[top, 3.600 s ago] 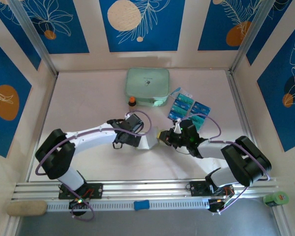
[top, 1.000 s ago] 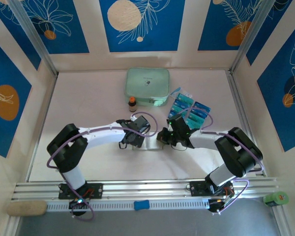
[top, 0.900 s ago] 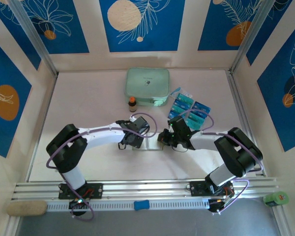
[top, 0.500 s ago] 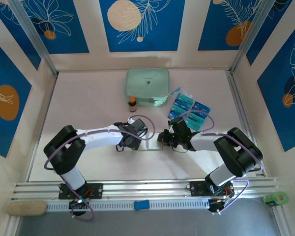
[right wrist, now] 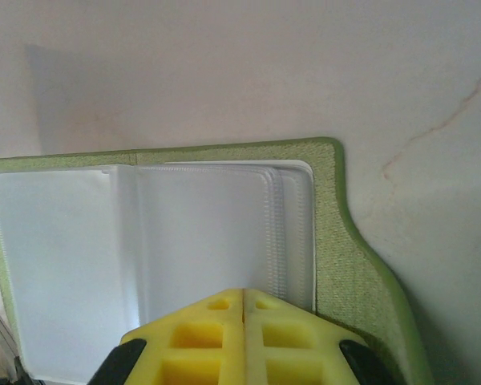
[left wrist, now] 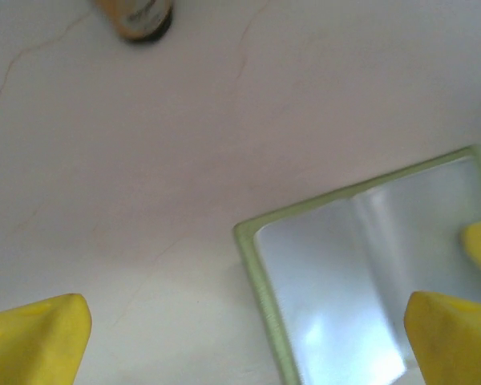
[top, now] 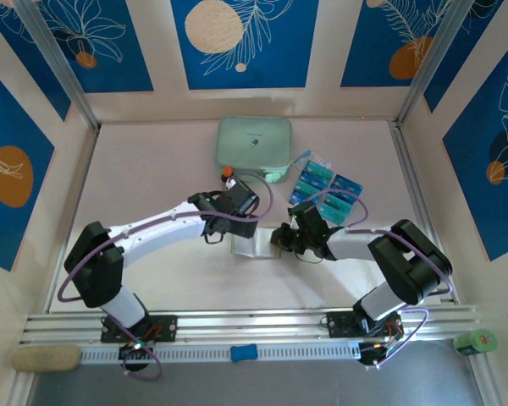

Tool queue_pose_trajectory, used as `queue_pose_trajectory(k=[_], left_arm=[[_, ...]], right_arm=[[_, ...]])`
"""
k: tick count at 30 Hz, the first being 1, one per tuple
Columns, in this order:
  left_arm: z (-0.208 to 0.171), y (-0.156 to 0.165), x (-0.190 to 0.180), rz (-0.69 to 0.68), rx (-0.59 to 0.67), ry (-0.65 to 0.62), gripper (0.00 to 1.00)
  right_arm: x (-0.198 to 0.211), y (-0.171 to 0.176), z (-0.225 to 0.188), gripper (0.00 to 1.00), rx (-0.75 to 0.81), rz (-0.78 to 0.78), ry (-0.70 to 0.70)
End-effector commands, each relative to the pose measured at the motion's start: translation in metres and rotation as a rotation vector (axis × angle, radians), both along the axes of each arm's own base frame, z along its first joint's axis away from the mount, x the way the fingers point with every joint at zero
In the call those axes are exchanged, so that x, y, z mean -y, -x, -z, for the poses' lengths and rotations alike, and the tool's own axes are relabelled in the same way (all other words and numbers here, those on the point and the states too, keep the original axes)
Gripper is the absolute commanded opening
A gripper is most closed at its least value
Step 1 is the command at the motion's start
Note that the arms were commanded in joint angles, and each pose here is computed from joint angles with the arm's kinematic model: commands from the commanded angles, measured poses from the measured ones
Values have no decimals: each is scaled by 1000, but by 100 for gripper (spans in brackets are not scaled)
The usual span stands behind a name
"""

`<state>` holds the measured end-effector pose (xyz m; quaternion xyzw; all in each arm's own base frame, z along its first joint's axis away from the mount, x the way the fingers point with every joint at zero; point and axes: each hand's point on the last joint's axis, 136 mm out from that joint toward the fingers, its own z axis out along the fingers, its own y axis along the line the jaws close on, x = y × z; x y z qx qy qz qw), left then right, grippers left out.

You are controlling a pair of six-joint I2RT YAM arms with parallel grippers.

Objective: Put the credit cards into the card holder

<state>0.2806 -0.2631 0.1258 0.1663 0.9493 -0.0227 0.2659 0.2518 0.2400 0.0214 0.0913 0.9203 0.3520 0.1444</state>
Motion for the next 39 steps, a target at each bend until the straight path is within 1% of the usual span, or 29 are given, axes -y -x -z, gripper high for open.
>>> queue_pose_trajectory(k=[1,6,12,16,24,28,35,39], left_arm=[[4,2,18,49,-51,7,100],[30,-1,22,56,-87,-51,100],[67,4,10,53,-121,-113,100],[80,10,-3,46,-130,-155,100],[93,20,-28,34,-130,-226,100],[99,25,-37,23,-131,-240,100],[93,27,-43,2,-110,-220,100],[84,27,-42,-7,-93,-186,100]], right_arm=[[9,17,17,1,-58,-16,63],[9,18,18,1,-60,-9,54],[10,20,20,1,-66,-9,53],[10,22,21,0,-72,-13,58],[16,27,23,0,-79,-10,75],[17,29,23,0,-81,-11,76],[15,27,15,0,-72,-26,75],[12,20,-2,0,-39,-61,64]])
